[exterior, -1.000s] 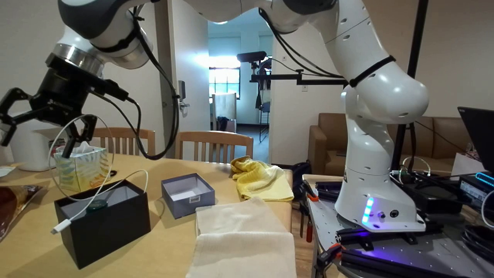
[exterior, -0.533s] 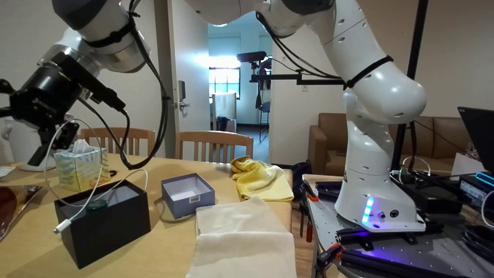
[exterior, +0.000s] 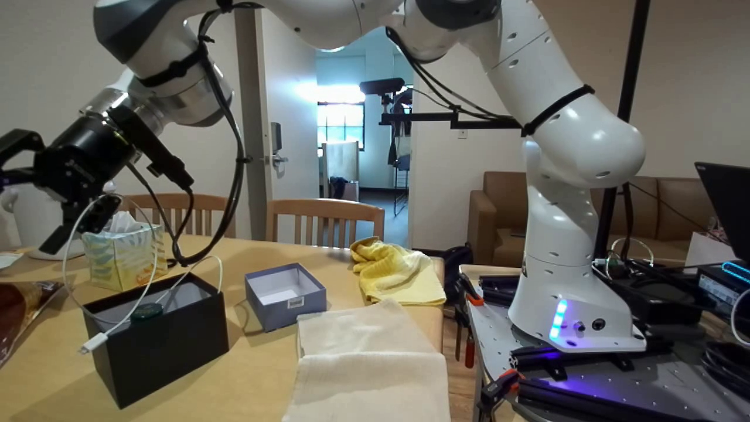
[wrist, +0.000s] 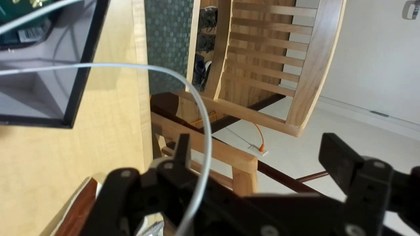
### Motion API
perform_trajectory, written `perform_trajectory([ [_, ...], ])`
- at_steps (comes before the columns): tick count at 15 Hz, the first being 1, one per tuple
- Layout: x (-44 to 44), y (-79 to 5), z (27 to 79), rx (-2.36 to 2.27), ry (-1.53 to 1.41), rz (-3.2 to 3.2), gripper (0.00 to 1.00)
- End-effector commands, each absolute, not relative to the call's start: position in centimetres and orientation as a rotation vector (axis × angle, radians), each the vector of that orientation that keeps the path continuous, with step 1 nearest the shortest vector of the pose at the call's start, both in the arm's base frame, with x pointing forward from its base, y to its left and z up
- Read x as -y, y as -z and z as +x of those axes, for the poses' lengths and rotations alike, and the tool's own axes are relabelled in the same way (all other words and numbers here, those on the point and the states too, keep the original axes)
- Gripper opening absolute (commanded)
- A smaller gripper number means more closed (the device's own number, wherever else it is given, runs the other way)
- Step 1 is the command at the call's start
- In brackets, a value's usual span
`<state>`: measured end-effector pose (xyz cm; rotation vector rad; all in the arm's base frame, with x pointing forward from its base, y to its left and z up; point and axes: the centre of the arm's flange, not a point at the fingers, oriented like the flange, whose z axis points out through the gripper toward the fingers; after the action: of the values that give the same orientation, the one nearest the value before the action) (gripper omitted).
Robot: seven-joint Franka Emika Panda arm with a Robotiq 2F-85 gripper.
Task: Put the cable in the black box
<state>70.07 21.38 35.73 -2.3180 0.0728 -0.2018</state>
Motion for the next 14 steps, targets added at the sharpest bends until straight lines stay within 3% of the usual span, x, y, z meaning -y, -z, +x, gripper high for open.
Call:
perform_trajectory([
  [1, -22.1, -39.2, 68.9, 0.028, 0.407, -2.388, 1.0],
  [7, -25.3, -42.8, 68.6, 0.135, 0.757, -2.543, 1.0],
  [14, -23.4, -42.0, 65.7, -0.153, 0.513, -2.852, 1.0],
])
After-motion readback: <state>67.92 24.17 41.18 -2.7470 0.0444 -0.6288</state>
